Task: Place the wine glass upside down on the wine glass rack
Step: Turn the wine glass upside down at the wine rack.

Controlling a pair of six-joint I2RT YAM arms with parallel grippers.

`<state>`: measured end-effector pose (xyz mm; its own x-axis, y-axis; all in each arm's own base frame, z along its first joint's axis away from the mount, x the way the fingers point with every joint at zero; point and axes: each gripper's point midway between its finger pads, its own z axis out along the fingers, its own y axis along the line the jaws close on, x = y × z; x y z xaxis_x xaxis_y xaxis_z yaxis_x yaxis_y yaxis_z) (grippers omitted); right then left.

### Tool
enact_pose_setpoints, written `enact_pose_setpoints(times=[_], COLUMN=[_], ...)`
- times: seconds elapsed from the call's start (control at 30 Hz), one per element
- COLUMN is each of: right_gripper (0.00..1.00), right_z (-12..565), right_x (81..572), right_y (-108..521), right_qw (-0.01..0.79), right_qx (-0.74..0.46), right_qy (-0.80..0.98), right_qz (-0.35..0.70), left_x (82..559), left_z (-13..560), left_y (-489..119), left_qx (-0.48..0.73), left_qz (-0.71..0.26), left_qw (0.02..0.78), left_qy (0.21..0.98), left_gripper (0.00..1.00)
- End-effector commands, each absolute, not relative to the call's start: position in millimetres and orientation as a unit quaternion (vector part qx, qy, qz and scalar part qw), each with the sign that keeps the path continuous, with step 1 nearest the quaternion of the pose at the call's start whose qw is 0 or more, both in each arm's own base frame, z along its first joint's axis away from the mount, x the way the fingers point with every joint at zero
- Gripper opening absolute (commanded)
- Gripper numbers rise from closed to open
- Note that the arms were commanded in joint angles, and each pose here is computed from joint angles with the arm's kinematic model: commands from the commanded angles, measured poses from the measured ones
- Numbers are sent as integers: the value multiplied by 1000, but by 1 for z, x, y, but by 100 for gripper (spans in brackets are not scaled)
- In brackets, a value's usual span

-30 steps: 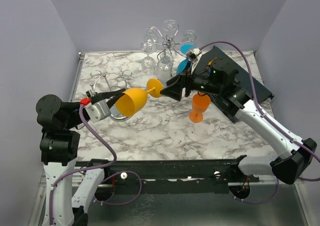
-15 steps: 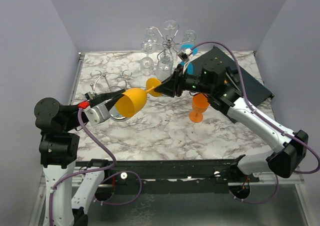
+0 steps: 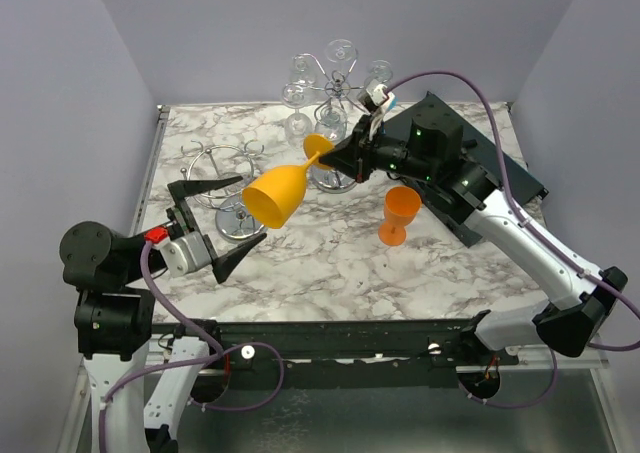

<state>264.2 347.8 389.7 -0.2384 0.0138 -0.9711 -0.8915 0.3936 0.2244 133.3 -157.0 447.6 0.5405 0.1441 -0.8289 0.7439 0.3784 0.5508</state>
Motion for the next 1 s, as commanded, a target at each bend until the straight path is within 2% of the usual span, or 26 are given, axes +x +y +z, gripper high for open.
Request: enact_pose_setpoints(times=[0.0,0.27,0.43,0.6,0.67,0.8,0.97], right_gripper=[1,1,1,1,1,1,1], right_z=[390,376,387,400,401,391,391], right_x=[273,293,272,241,233,217,198], right_y=[318,286,297,326,340,367,392], right_qw=[561,588,605,610,608,596,600], right_qx=[-405,-473,-524,-568,-576,-598,-614], right_qy=[648,633,564,478,464,445,417], right_qz=[318,173,201,277,288,298,300], left_x=[116,101,111,147,161,172,175], left_z=[443,447,448,450,449,446,440], left_y=[-159,-162,-162,-163,-164,-168,-169], left_qx=[528,538,542,554,549,549,549], left_qz=[-220,-233,-228,-217,-229,-261,-273], left_qw=[705,698,697,691,684,666,658], left_qy=[420,411,411,411,422,432,438], left_gripper=[99,99,98,79,75,74,68])
